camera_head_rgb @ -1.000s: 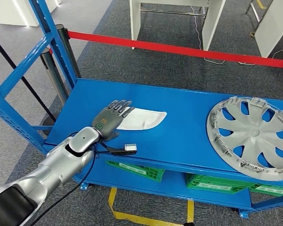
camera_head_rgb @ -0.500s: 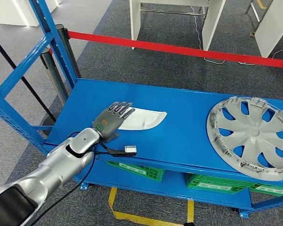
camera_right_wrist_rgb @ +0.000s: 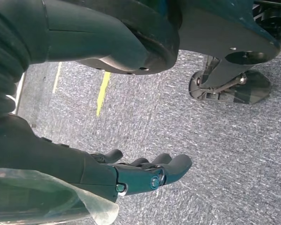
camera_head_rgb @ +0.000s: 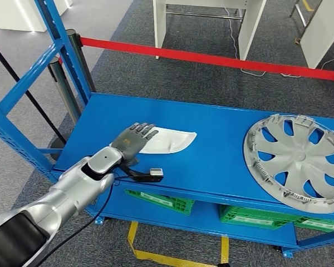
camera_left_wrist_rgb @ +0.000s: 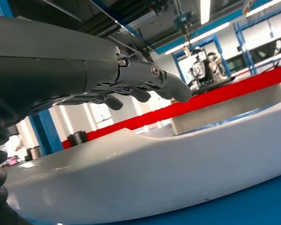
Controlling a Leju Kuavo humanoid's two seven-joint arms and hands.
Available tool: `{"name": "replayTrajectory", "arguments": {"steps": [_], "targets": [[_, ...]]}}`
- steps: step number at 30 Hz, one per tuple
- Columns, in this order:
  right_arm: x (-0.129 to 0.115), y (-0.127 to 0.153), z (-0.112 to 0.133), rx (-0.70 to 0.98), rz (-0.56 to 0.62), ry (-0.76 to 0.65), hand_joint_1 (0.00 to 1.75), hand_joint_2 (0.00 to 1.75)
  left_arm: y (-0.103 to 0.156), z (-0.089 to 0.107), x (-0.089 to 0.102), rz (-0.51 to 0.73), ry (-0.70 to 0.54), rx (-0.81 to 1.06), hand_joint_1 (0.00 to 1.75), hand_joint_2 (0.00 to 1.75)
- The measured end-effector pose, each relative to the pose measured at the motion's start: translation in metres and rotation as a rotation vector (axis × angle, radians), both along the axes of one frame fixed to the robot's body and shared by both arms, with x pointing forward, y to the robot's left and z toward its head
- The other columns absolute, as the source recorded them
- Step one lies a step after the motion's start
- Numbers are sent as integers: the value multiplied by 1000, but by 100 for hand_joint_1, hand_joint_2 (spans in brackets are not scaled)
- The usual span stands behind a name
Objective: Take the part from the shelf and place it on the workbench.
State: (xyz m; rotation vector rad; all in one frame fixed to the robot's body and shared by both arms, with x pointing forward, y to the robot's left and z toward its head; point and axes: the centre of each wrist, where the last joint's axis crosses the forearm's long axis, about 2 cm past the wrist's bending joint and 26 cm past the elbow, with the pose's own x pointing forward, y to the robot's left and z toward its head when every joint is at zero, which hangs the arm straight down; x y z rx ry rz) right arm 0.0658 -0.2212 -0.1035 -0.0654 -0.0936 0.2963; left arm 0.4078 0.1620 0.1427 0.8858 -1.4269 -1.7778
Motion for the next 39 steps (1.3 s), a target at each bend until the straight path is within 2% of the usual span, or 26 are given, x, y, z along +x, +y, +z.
{"name": "replayTrajectory", "arguments": {"steps": [21,25,39], "targets": [[0,-1,0,-1,-12,4,0,175,-5,6,6,65,22,70,0,175],[0,-1,0,-1,-12,4,0,175,-5,5,6,65,24,71,175,175],[-1,-1,0,-9,-11,3,0,175,-1,-2,3,59,26,69,175,175]]}}
